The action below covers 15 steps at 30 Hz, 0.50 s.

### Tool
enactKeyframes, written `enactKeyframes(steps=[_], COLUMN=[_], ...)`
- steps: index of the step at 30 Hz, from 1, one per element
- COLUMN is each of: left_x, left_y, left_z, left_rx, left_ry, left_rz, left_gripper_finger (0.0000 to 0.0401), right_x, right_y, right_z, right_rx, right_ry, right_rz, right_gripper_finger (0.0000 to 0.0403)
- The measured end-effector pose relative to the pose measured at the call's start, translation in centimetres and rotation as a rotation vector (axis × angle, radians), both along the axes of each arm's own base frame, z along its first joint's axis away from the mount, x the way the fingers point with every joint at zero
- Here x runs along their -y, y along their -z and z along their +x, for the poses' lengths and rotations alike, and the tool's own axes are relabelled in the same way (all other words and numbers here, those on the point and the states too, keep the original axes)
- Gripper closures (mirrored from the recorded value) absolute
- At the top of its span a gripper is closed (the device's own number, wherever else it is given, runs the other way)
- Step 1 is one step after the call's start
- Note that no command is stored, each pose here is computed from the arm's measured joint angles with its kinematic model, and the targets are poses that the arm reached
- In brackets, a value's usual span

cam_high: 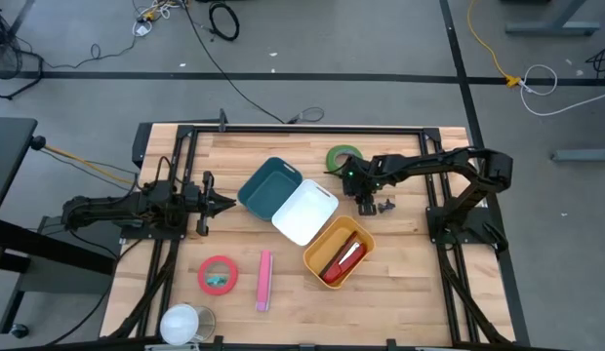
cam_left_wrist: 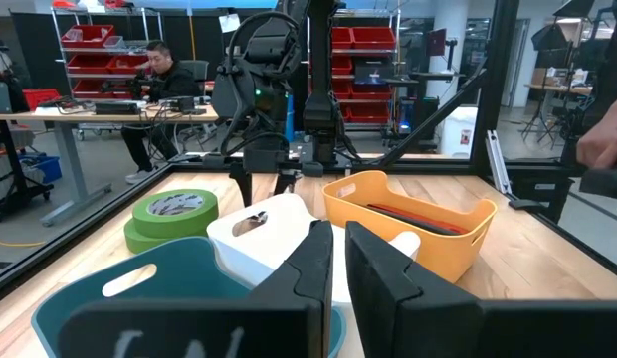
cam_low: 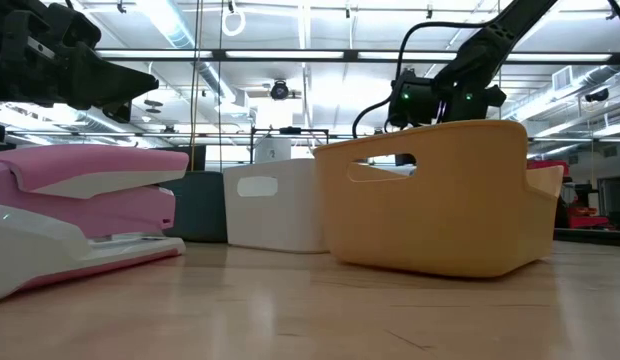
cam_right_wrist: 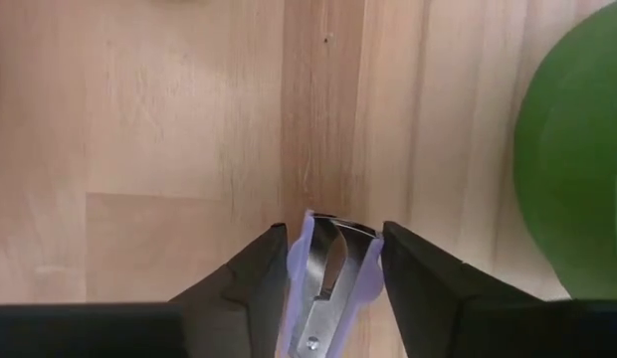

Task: Pick and place Stapler, Stapler remover, tape
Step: Put the purple staple remover into the white bin

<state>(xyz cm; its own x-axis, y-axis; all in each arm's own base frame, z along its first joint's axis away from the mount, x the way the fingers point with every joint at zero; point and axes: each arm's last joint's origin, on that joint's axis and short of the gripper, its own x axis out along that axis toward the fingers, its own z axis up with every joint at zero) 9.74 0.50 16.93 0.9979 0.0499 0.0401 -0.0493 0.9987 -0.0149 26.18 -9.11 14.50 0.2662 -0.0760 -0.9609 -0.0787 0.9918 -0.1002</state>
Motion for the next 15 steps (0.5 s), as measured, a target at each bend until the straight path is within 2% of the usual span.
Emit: enactKeyframes(steps=[6,15], left_x=[0.0,0.0], left_y=[0.0,0.0], left_z=[0.0,0.0], left_rx=[0.0,0.0], left_ry=[0.0,0.0], left_rz=[0.0,0.0], left_gripper_finger=[0.0364,0.0364], right_x=[0.0,0.2], right_y=[-1.4,-6.1], right_z=[0.0,1.1], right_rx=[0.048,0.182], right_ry=[0.0,-0.006], right_rz=[-0.017,-0.064], right_gripper_finger=[0.0254,0.0257])
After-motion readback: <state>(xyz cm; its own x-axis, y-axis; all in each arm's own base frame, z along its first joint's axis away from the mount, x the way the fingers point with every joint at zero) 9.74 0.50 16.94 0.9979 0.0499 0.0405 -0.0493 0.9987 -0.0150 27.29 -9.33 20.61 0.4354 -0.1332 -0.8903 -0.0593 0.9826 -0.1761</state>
